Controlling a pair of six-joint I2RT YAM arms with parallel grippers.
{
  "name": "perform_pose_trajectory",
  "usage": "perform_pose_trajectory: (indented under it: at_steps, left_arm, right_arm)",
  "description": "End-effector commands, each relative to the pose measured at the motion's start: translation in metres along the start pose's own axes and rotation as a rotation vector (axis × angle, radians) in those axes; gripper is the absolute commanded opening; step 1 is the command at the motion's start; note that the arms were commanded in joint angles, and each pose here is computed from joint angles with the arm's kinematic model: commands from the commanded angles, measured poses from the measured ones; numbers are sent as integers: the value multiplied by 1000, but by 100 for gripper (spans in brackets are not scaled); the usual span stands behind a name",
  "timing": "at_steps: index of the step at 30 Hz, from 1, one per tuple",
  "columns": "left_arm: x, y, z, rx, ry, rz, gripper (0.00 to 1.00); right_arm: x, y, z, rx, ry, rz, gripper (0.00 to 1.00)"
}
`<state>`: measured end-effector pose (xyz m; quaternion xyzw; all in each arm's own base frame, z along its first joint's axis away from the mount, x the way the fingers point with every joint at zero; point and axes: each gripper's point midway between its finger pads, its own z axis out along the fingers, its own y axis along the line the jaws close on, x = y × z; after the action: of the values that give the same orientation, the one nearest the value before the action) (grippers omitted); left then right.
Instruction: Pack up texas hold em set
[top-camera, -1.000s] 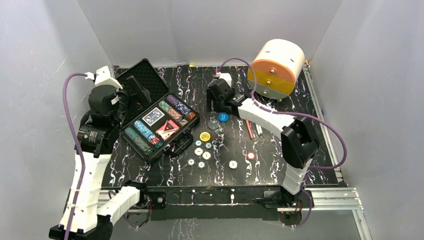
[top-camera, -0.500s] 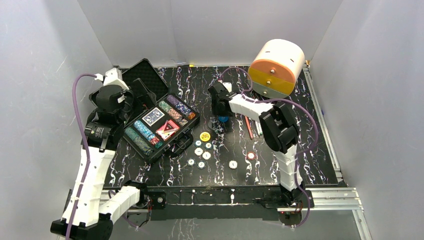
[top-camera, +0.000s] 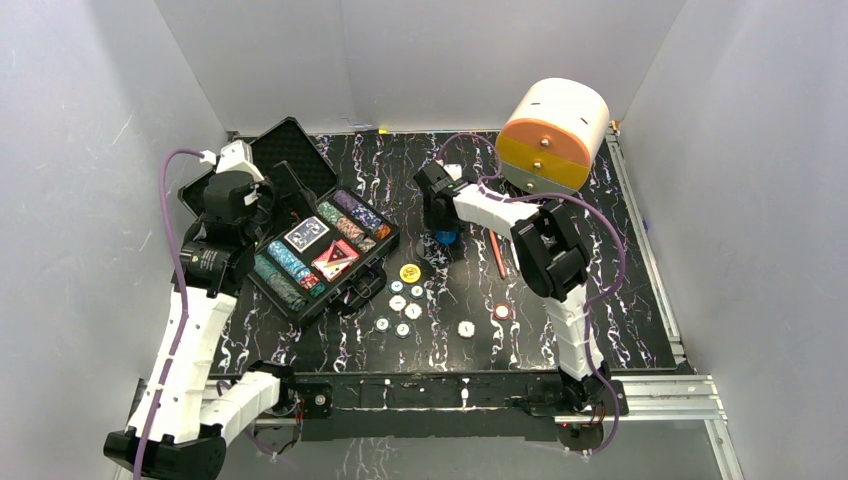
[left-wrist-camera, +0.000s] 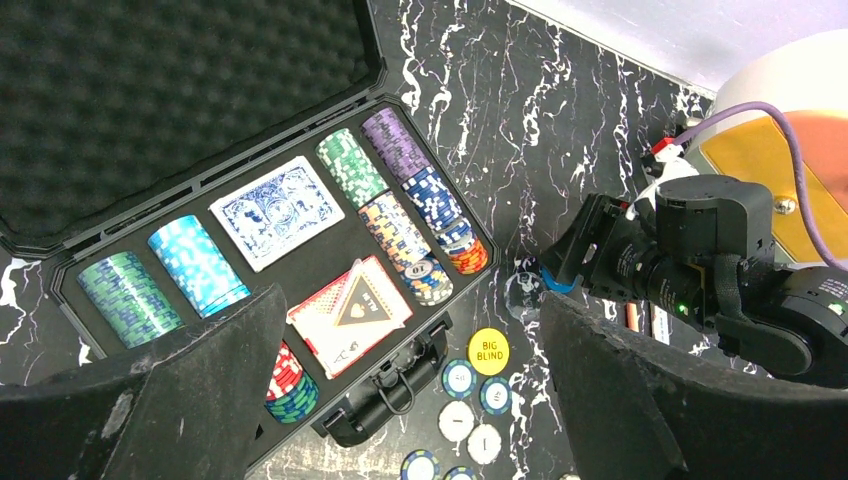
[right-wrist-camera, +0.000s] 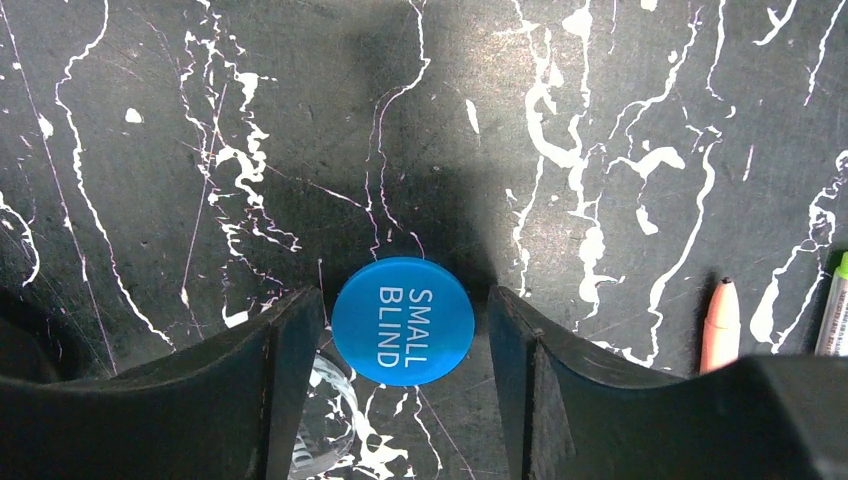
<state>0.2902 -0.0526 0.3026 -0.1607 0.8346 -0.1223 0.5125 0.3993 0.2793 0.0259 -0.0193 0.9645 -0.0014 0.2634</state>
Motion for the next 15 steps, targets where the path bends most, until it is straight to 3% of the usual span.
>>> perform_pose_trajectory:
  at_steps: [1,8,15]
  left_arm:
    - [1,-2,0,16,-5,3,97]
    - [8,-4,3,30,17,-12,98]
    - [28,-10,6,73,87,-58,98]
  right_arm:
    - [14,-12,-3,21,51,-27,70]
    - [33,-9,4,-32,135,-13,61]
    - [36,-22,1,24,147,-23,69]
